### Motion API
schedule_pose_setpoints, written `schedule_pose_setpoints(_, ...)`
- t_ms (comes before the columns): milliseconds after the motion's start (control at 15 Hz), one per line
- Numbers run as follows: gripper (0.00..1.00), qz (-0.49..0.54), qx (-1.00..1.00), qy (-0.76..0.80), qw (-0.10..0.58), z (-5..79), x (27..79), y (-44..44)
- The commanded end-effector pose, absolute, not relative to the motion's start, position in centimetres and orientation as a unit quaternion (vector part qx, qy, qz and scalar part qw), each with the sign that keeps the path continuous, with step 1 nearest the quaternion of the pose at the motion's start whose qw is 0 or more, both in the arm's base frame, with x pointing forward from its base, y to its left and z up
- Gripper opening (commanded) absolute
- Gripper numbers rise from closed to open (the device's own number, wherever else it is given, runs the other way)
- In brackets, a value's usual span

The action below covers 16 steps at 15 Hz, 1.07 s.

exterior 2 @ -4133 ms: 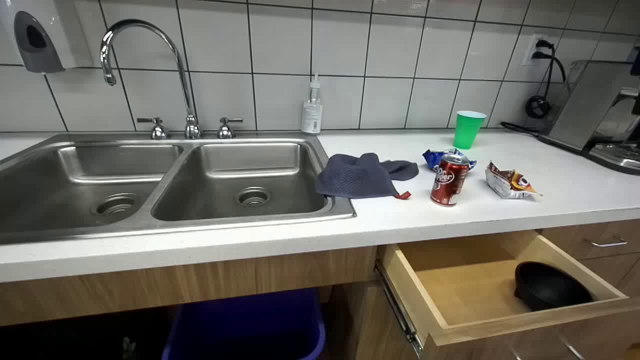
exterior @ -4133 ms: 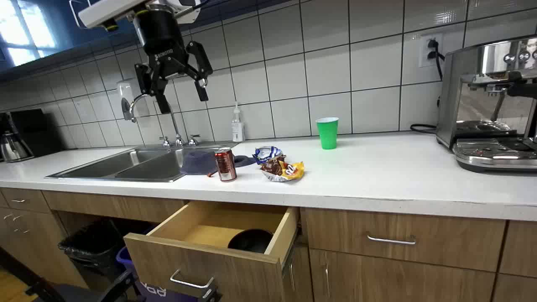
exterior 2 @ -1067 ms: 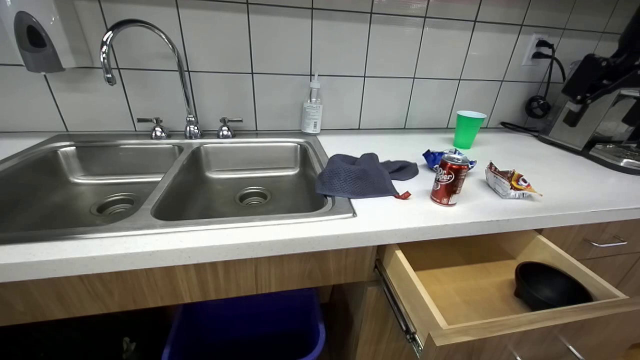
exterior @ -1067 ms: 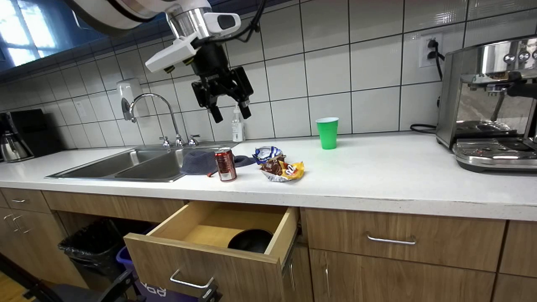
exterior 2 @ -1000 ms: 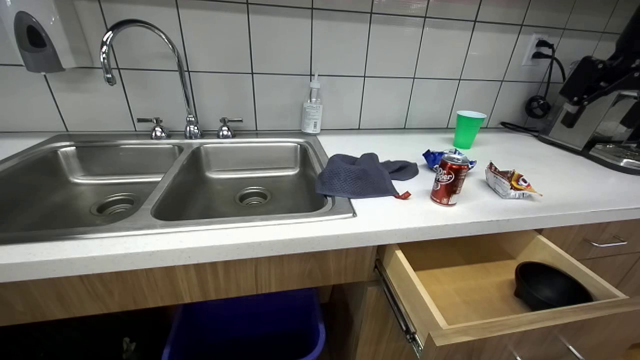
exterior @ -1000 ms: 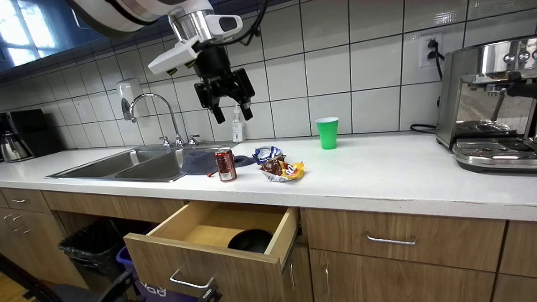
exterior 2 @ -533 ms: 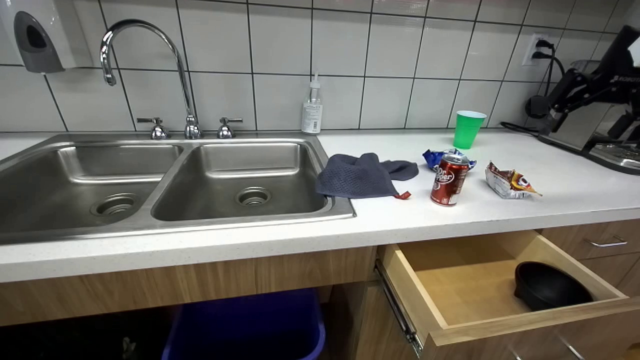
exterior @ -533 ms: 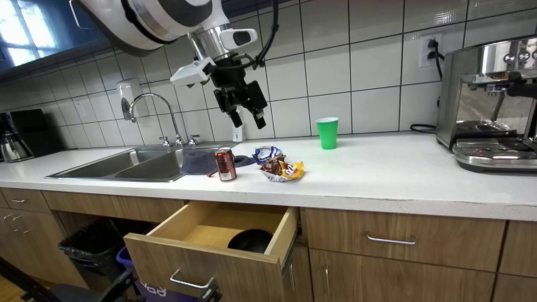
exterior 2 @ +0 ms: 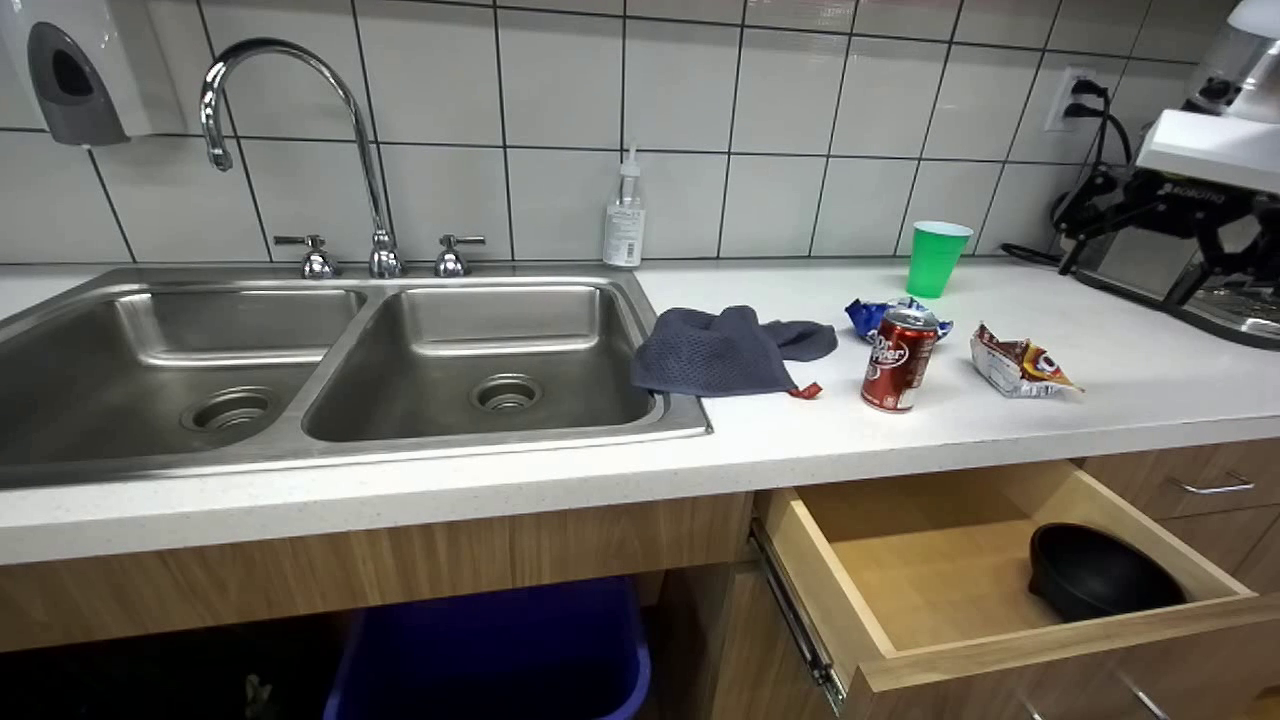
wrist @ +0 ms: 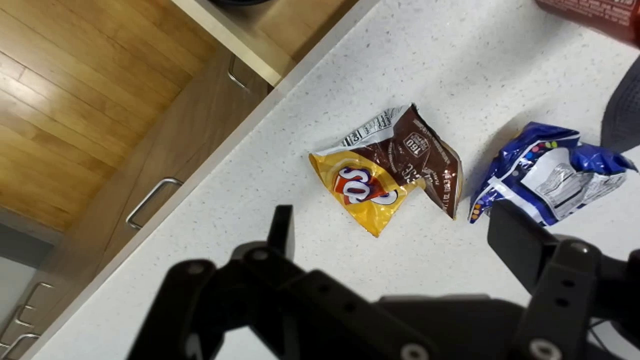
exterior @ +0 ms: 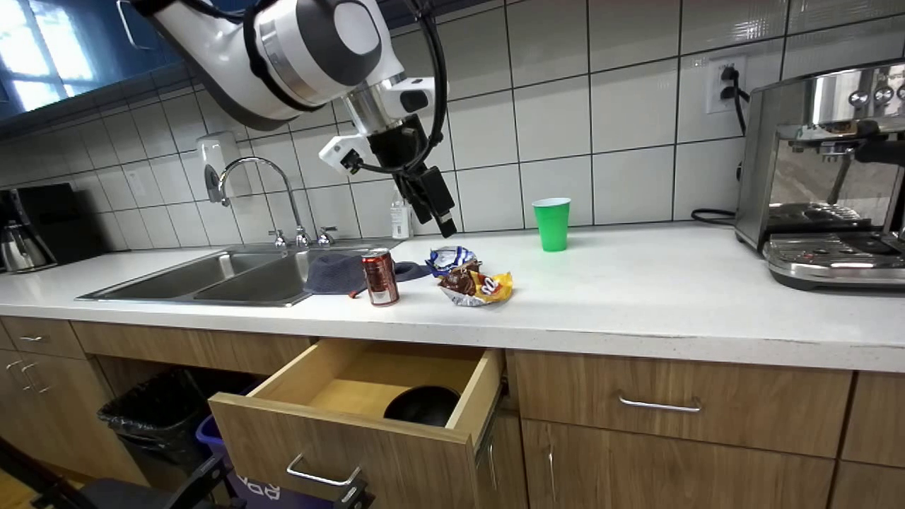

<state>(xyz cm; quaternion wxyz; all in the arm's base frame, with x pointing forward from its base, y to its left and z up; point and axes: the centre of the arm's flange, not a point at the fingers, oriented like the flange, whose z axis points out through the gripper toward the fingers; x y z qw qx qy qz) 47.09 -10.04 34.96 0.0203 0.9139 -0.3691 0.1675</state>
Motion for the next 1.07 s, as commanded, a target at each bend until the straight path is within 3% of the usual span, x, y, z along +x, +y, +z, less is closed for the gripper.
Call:
schedule_pose_setpoints(0,1.0,0.185,0.881,-0.434,0.026,33.0,49.5,-10.2)
schedule_pose_setpoints(1000,1.0,0.19,0.804,-0.561,0.049,27.1,54.4,-11.0)
